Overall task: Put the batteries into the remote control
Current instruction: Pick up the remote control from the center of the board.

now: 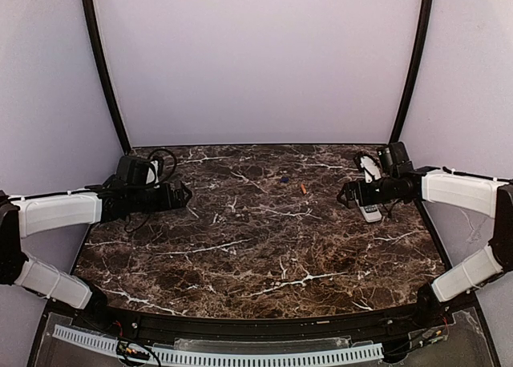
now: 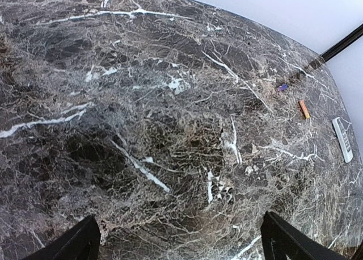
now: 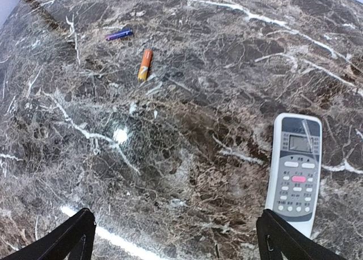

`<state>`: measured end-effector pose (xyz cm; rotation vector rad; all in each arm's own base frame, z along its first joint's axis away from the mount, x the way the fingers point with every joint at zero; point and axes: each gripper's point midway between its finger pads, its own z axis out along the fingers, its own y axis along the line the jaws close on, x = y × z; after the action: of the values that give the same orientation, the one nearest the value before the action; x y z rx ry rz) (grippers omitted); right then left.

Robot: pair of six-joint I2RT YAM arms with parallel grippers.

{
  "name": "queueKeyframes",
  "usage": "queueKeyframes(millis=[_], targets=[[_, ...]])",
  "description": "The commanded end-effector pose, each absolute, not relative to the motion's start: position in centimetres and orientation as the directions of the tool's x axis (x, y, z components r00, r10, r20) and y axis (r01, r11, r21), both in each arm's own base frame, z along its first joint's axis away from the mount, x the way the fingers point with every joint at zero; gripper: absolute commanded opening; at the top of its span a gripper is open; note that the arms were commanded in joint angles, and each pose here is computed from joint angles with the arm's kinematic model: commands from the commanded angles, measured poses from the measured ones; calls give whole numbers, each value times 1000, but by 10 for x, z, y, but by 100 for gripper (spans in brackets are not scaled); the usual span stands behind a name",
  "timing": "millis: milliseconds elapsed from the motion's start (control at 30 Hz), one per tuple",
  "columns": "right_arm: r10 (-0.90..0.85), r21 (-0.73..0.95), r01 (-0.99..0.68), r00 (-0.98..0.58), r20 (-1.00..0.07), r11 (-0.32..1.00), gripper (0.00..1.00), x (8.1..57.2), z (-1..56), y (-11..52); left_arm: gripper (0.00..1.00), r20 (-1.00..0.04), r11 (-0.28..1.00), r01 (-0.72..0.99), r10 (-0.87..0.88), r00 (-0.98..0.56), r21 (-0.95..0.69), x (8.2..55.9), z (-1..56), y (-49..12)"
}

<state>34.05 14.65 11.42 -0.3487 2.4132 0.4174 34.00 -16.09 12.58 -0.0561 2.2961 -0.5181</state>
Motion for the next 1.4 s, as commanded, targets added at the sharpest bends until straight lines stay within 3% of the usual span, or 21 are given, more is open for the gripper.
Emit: queueKeyframes(millis=[0,133,267,900,1100,1367], targets=[[-119,173,-327,-706,-698,929,99,368,137,135,100,-718,932,128,-168,-675,-338,349,144,-159],[-57,204,-262,-731,-680,943,98,379,129,110,100,-723,947,113,-148,-674,-300,354,147,-155],[-14,212,-193,-770,-638,958,99,385,113,87,100,-704,923,201,-97,-704,-328,354,147,-174],[-90,56,-125,-901,-424,991,99,386,44,57,100,-673,915,245,-36,-739,-319,356,134,-185],[-113,51,-143,-918,-381,988,91,386,30,58,100,-681,918,250,-30,-732,-308,358,135,-184],[-145,18,-159,-934,-327,987,71,385,15,57,100,-674,918,246,-31,-738,-312,358,133,-185]])
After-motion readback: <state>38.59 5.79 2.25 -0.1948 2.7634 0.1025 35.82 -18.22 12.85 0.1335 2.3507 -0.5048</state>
